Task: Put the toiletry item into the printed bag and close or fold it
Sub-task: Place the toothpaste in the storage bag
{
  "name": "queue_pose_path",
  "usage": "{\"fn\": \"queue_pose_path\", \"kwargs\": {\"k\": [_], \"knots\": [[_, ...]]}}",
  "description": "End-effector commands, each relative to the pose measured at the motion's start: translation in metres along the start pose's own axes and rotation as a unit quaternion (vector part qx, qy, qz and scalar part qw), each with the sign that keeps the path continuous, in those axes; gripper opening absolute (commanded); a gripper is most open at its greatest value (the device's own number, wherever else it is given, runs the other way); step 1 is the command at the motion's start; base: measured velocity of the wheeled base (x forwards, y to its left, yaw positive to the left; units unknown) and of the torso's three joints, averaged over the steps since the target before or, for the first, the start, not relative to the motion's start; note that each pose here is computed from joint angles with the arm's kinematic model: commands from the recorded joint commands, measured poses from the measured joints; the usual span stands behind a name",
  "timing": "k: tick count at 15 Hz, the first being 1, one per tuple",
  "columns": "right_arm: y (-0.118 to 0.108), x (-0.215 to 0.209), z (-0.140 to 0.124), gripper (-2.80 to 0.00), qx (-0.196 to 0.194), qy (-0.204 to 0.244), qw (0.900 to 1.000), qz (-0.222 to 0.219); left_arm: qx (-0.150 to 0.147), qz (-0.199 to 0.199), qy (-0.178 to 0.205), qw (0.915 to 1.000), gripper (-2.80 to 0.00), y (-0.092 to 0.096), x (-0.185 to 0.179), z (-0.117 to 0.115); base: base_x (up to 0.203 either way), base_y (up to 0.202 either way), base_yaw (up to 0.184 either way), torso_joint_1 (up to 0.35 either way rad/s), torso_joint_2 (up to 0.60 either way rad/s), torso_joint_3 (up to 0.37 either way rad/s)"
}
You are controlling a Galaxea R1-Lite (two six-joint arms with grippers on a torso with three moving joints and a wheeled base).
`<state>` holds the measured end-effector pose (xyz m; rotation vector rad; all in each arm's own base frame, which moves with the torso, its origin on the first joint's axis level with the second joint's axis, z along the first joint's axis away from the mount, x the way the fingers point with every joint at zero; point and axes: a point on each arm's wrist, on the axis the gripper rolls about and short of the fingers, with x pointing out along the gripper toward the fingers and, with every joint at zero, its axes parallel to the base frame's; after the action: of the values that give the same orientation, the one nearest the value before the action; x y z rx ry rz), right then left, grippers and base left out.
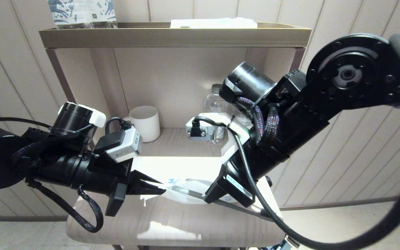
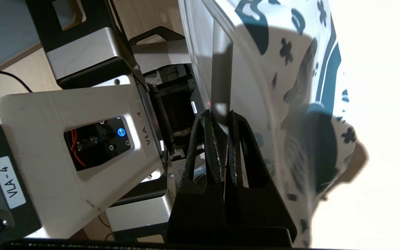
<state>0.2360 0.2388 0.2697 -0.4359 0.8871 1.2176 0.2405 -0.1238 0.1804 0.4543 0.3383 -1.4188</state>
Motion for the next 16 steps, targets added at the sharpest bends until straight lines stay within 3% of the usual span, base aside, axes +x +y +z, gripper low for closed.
{"fn": "queue_pose_path", "kwargs": {"k": [1,12,16], "knots": [[-0.003,0.005,0.000,-2.80,0.002,0.005,1.000,0.003,-0.001,-0.004,0.000,1.0000,-2.80,0.000,0.001,-0.001,0.000,0.000,0.000,0.000,0.00,0.000],[-0.017,0.009,-0.002,-2.80,0.019,0.004,1.000,-0.007,-0.006,-0.009,0.003,0.9999,-2.80,0.002,0.005,-0.004,0.000,0.000,0.000,0.000,0.00,0.000],[-0.017,0.008,0.006,-2.80,0.023,-0.029,0.999,-0.015,-0.004,-0.018,-0.012,0.9998,-2.80,0.002,0.004,0.000,0.000,0.000,0.000,0.000,0.00,0.000]]}}
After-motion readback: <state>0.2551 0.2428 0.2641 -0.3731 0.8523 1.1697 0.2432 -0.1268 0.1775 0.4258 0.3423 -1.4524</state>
